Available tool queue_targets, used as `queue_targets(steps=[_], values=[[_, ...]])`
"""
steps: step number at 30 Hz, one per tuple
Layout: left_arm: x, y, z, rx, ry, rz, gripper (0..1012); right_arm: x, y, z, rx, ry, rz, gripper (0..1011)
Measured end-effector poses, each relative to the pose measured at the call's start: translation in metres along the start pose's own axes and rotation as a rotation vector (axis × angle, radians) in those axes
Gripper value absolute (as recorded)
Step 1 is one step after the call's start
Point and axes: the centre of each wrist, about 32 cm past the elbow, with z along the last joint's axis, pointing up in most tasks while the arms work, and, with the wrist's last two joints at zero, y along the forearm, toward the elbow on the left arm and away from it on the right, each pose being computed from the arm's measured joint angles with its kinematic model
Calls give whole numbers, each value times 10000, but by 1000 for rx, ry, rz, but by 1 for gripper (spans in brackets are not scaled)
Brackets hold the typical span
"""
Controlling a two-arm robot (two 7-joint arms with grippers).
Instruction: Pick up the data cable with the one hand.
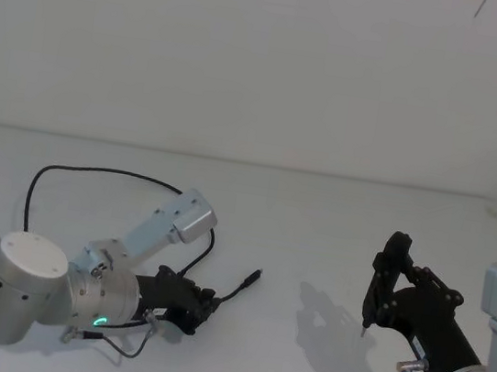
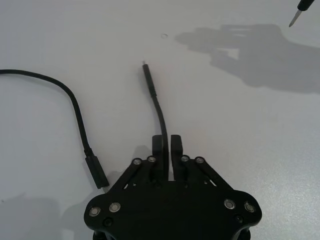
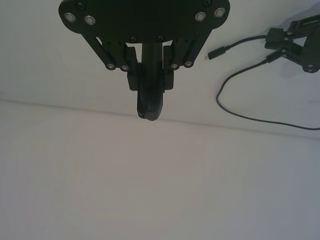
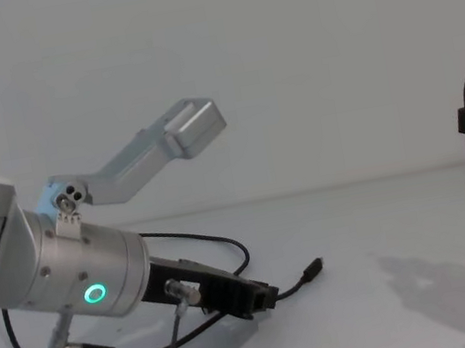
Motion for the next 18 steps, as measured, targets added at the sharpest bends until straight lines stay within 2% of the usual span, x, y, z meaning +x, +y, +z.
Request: queue_targets(steps=[4, 12, 18], values=[[-13, -2, -4, -1, 1, -1, 40, 0, 0, 0, 0, 0, 0, 279], [-34, -12, 2, -17, 2, -7, 40, 0, 0, 0, 0, 0, 0, 279], [-29, -22, 49, -66, -2, -48, 40, 0, 0, 0, 0, 0, 0, 279]])
